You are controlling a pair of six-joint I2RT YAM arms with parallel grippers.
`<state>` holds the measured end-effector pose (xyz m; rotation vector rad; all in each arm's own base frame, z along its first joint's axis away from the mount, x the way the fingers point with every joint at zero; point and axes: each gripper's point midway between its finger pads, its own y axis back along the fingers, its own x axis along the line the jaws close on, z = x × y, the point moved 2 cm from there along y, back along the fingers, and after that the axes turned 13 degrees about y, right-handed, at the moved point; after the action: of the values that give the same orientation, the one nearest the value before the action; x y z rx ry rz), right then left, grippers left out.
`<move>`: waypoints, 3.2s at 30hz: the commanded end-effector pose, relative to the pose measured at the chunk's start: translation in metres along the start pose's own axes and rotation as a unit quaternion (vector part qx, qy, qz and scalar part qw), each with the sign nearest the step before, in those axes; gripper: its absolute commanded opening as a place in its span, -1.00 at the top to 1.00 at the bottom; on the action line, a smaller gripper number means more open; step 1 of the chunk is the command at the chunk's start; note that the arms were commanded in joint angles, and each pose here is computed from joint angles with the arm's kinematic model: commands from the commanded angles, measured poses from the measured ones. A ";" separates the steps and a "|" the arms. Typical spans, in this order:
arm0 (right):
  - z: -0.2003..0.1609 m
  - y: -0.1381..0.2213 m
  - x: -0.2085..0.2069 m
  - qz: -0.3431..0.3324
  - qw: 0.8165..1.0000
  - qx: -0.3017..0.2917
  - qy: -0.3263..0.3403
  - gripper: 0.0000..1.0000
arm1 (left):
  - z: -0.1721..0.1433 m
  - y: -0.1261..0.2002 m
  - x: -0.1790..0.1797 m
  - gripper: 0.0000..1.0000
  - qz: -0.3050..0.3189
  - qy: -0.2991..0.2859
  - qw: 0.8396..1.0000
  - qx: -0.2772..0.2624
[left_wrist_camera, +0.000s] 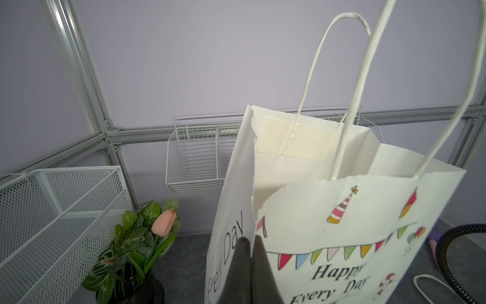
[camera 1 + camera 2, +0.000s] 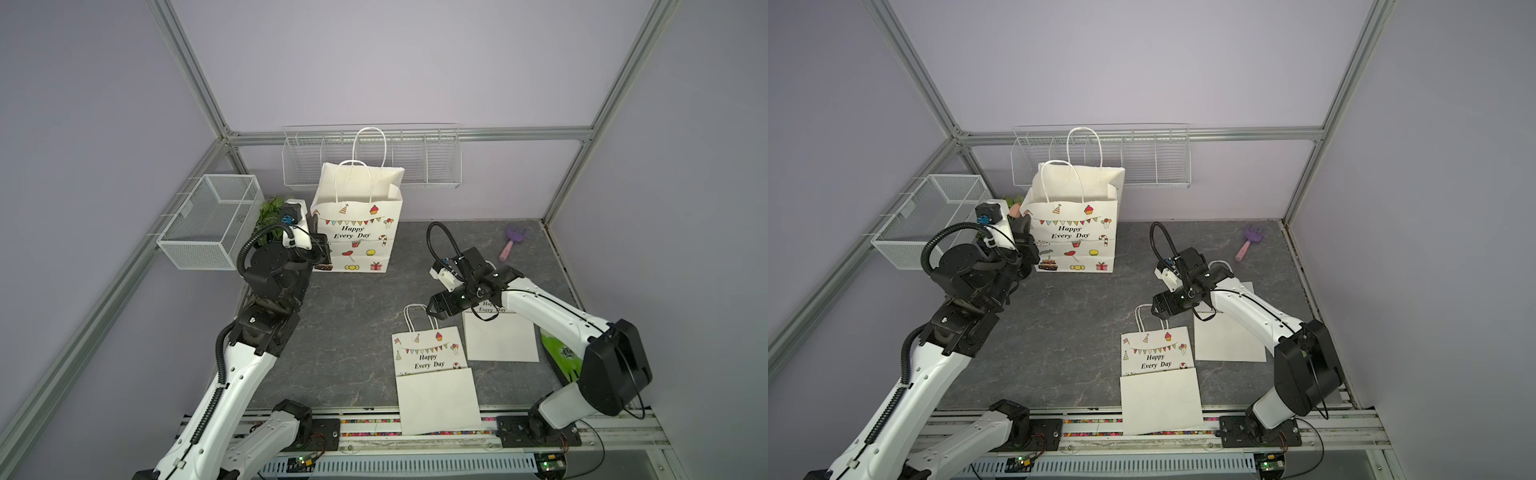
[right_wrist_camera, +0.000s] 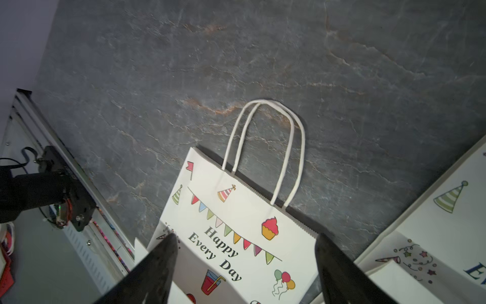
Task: Put away the paper bag
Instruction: Pick up the paper bag from the center of the board, then move the paper bag to the center of the board.
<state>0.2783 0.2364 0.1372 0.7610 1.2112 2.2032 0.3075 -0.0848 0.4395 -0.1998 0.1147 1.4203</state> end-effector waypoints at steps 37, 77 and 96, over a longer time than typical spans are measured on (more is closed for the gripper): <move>0.042 -0.096 -0.119 -0.148 0.982 0.097 -0.060 0.86 | 0.020 0.034 0.011 1.00 0.002 0.029 0.999 -0.044; 0.158 0.033 -0.101 -0.128 0.988 -0.082 0.025 -0.66 | 0.033 0.028 -0.018 1.00 -0.071 0.031 0.997 -0.011; 0.100 0.211 0.036 -0.010 0.910 -0.396 0.126 -0.78 | 0.050 0.016 -0.044 1.00 -0.139 0.098 0.985 0.000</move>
<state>0.2939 0.2101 0.3235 0.2553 0.5498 2.4189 0.2924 -0.1116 0.4694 -0.2653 0.2420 1.1879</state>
